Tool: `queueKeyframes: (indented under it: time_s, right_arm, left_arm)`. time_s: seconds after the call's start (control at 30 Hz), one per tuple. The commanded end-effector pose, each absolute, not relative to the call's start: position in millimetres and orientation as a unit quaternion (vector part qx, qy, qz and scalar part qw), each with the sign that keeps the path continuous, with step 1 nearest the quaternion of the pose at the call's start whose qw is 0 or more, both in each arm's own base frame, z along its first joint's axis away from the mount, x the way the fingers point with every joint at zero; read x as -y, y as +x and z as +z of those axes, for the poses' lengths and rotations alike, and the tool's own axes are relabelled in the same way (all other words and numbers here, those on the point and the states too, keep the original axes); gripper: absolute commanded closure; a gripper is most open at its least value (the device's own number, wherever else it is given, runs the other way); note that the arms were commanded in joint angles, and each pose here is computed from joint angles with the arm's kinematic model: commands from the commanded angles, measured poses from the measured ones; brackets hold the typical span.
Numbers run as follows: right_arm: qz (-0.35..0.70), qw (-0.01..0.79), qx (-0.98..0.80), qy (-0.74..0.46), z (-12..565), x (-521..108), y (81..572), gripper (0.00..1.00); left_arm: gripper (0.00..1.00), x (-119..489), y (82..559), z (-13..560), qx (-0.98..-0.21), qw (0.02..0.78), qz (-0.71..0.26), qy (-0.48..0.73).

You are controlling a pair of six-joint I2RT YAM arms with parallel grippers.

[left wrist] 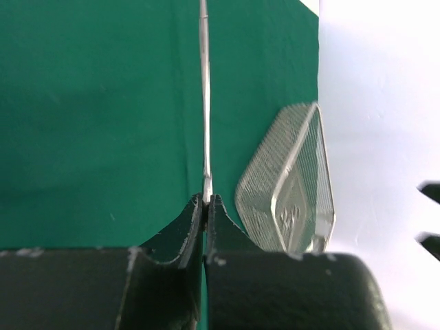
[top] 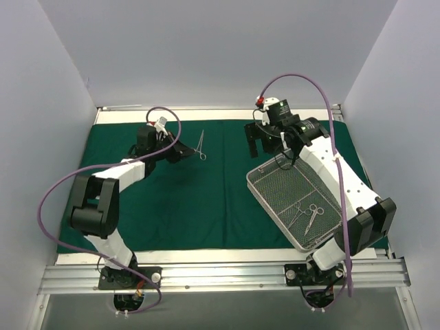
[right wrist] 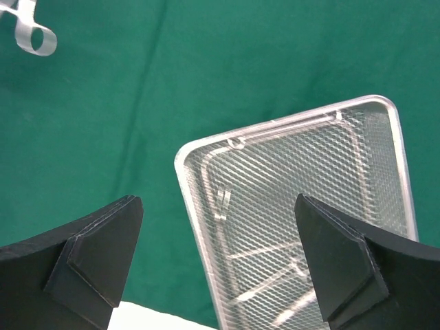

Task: Open and lay out the surgical kit
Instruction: Place the medical item in the surgical kit.

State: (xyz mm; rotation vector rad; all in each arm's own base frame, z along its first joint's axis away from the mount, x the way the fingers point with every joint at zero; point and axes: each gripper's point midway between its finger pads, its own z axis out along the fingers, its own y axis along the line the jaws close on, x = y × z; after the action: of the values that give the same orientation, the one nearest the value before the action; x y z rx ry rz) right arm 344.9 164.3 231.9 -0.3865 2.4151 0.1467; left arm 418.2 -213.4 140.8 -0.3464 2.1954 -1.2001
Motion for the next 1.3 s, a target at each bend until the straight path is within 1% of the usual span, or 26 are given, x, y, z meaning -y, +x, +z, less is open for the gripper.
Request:
queueKeyframes:
  time_s: [0.0,0.07,0.17,0.47,0.63,0.8,0.97,1.07,1.2,1.27]
  right_arm:
    - [0.116,0.369,-0.915,-0.110,260,-178,346,0.00]
    - [0.109,0.364,-0.919,-0.104,254,-170,346,0.00]
    - [0.112,0.363,-0.920,-0.100,253,-164,345,0.00]
    - [0.115,0.355,-0.924,-0.083,244,-157,339,0.00]
    - [0.110,0.359,-0.923,-0.082,245,-153,342,0.00]
    - [0.108,0.364,-0.921,-0.084,247,-151,345,0.00]
    - [0.107,0.364,-0.921,-0.086,247,-150,343,0.00]
    - [0.106,0.364,-0.921,-0.085,246,-149,343,0.00]
    - [0.106,0.360,-0.923,-0.083,243,-149,342,0.00]
    - [0.107,0.361,-0.923,-0.081,243,-149,343,0.00]
  left_arm:
    - [0.98,215,454,145,-0.782,0.368,-0.481,-0.145]
    - [0.98,219,463,129,-0.778,0.365,-0.491,-0.146]
    - [0.98,218,470,121,-0.772,0.369,-0.494,-0.153]
    - [0.98,214,476,86,-0.801,0.346,-0.457,-0.170]
    - [0.91,212,471,71,-0.813,0.328,-0.446,-0.181]
    - [0.90,212,469,59,-0.817,0.316,-0.444,-0.188]
    - [0.90,207,468,47,-0.835,0.303,-0.415,-0.196]
    - [0.85,206,467,42,-0.840,0.295,-0.409,-0.202]
    - [0.65,203,461,32,-0.849,0.278,-0.396,-0.212]
    - [0.62,203,457,29,-0.851,0.270,-0.396,-0.214]
